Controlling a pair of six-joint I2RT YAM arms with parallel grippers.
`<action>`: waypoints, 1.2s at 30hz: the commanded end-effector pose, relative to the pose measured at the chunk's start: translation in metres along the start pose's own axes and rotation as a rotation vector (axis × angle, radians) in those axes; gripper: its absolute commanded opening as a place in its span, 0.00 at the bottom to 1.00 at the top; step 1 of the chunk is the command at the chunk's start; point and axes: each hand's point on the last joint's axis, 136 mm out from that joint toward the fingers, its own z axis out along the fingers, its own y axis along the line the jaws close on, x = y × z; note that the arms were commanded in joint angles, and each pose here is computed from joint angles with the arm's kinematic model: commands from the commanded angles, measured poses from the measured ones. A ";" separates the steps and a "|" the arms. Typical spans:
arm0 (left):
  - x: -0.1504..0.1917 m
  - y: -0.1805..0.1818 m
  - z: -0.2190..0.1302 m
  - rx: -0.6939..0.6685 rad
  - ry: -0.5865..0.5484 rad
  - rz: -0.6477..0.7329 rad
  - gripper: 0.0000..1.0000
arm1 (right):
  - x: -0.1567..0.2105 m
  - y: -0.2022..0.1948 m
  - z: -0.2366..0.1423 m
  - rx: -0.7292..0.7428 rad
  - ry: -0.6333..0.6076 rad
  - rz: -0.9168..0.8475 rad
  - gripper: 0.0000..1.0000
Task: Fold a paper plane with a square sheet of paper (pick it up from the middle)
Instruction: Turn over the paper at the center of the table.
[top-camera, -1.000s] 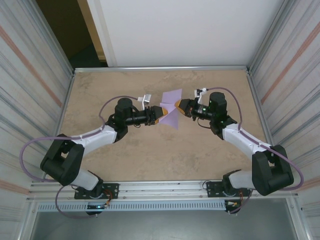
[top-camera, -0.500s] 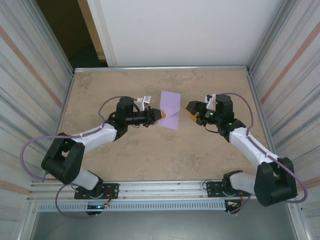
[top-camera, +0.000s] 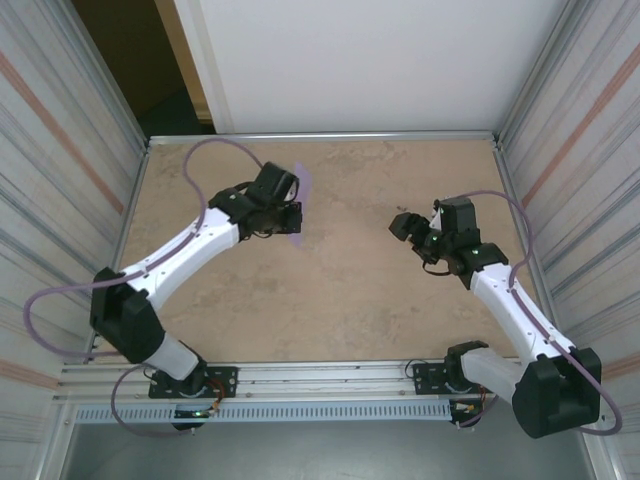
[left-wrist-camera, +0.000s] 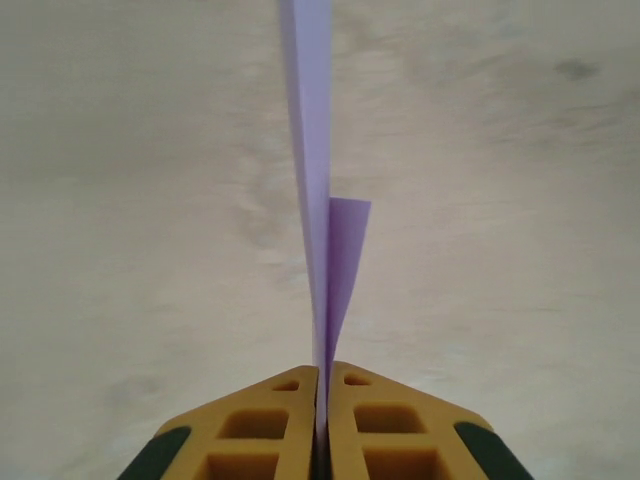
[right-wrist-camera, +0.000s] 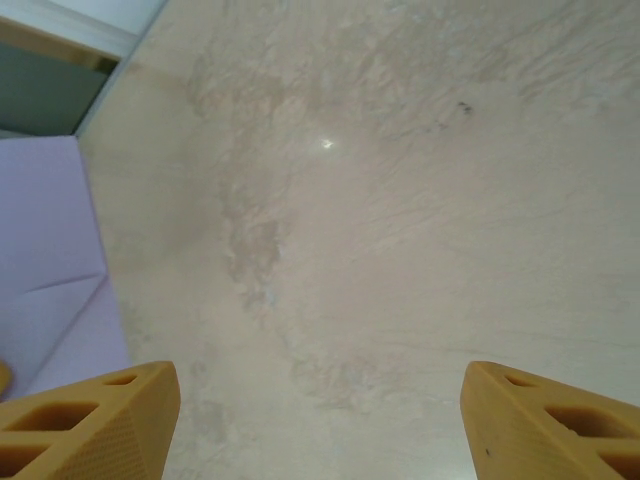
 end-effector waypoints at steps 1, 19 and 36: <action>0.026 0.066 0.001 -0.482 0.139 0.238 0.10 | -0.007 -0.012 -0.009 0.083 -0.043 -0.027 0.73; 0.072 -0.068 0.111 -0.047 0.353 0.171 0.35 | 0.000 -0.047 -0.007 0.187 -0.053 0.068 0.73; 0.028 0.011 0.073 0.389 0.216 -0.463 0.68 | 0.091 0.061 0.083 -0.005 0.264 -0.161 0.54</action>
